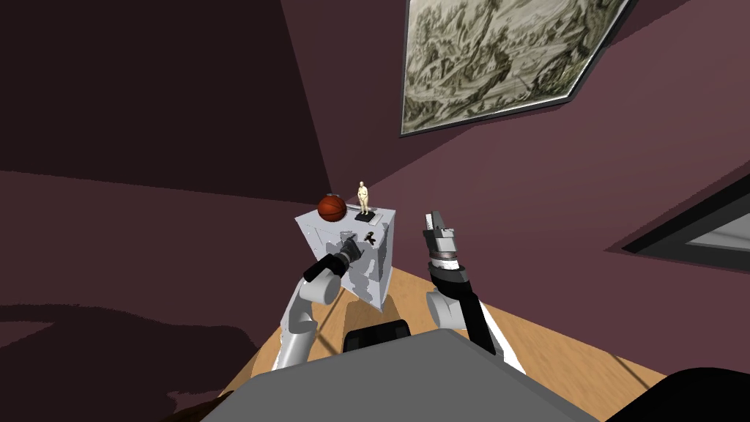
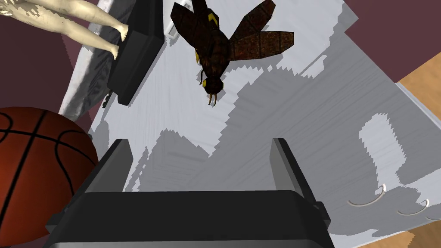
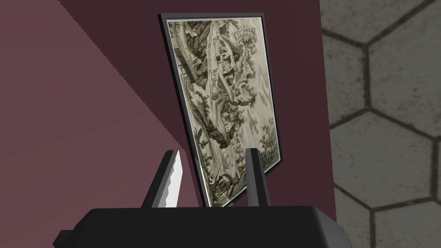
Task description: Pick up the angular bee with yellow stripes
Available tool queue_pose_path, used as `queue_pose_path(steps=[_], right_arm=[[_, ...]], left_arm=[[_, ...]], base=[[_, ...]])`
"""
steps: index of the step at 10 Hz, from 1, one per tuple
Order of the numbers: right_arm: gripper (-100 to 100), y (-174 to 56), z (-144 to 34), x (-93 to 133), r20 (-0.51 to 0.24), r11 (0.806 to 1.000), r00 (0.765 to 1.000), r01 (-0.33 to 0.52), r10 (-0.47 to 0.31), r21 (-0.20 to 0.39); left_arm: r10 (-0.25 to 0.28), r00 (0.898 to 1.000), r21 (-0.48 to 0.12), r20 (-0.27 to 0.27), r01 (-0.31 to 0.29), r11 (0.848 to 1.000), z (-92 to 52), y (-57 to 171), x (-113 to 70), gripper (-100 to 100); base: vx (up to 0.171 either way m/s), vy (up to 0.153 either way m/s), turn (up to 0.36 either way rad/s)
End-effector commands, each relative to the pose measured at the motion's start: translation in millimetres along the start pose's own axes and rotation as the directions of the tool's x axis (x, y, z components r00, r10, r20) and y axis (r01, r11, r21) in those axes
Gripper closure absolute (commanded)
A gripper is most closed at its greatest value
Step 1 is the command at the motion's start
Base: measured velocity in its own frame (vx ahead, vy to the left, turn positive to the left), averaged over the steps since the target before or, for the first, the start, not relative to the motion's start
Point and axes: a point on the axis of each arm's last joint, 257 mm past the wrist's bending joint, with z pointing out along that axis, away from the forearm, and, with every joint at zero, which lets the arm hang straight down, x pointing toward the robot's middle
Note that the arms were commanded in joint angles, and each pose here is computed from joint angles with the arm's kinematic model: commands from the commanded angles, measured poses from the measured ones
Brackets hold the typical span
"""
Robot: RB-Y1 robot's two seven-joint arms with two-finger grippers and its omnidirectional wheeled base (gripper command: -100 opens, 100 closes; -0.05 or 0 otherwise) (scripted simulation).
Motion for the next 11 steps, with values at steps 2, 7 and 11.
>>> queue_pose_path(steps=[2,7,11], right_arm=[[0,0.0,0.0,0.0,0.000,1.000,1.000,0.000,0.000,0.000],[0,0.0,0.0,0.0,0.000,1.000,1.000,0.000,0.000,0.000],[0,0.0,0.0,0.0,0.000,1.000,1.000,0.000,0.000,0.000]], left_arm=[[-0.024,1.000,-0.003,-0.012,0.024,1.000,1.4,0.6,9.9,-100],[-0.026,1.000,-0.004,-0.013,0.026,1.000,1.5,1.0,10.9,100],[0.001,1.000,-0.018,0.001,-0.001,1.000,-0.2,2.1,2.6,-100]], base=[[0.004,-0.016,-0.024],[0.000,0.000,0.000],[0.000,0.000,0.000]])
